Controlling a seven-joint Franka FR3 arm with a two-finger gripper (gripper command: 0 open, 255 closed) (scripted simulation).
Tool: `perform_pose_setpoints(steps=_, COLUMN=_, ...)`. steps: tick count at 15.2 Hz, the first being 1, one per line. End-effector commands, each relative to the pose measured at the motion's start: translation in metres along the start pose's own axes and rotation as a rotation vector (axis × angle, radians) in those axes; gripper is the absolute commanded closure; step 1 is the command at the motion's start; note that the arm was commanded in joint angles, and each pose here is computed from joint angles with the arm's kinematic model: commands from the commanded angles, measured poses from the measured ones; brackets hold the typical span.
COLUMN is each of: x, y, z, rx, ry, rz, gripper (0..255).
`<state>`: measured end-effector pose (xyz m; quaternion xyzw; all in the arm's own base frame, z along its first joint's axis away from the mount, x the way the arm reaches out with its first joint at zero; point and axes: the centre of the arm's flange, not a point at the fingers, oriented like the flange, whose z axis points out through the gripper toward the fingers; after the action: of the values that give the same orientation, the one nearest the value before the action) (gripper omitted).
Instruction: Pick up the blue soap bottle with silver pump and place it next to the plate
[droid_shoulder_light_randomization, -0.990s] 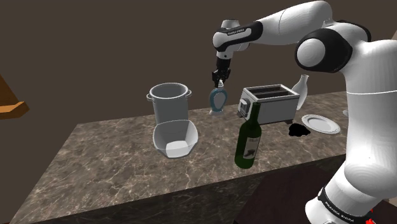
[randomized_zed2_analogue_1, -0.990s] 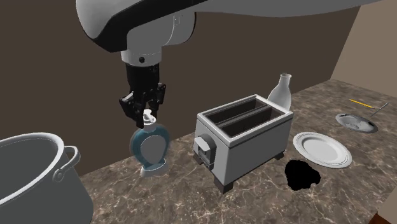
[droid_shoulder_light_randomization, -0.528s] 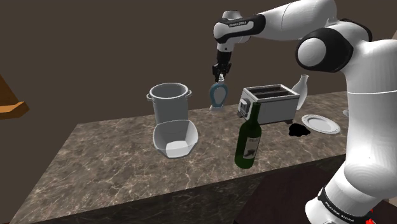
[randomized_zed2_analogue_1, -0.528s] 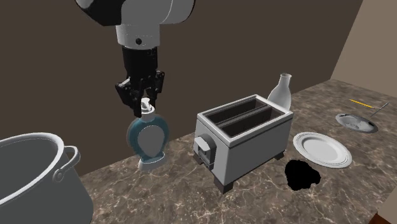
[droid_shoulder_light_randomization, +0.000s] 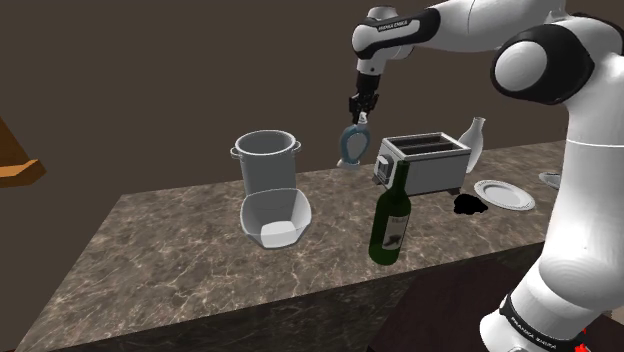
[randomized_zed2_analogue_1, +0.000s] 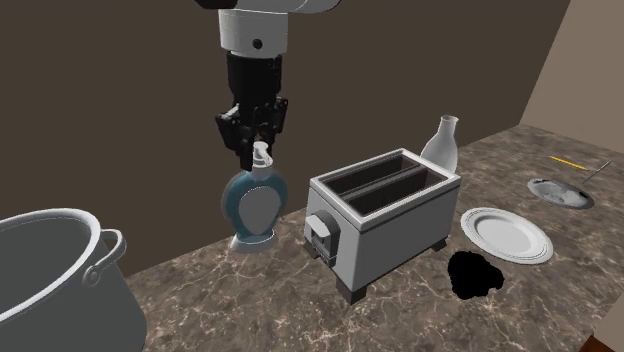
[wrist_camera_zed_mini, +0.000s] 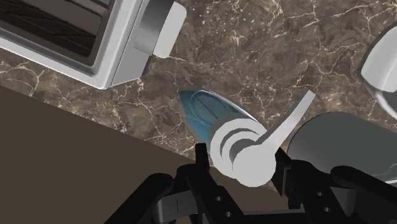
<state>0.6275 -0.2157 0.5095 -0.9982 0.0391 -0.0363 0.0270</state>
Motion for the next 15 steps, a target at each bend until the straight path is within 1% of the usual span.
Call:
perform_pose_setpoints(steps=1, x=-0.024, y=0.015, z=0.000, rx=0.001, ry=0.000, rz=-0.001, gripper=255)
perform_pose_setpoints(steps=15, x=-0.177, y=0.117, z=-0.017, rx=0.001, ry=0.000, rz=-0.001, gripper=255)
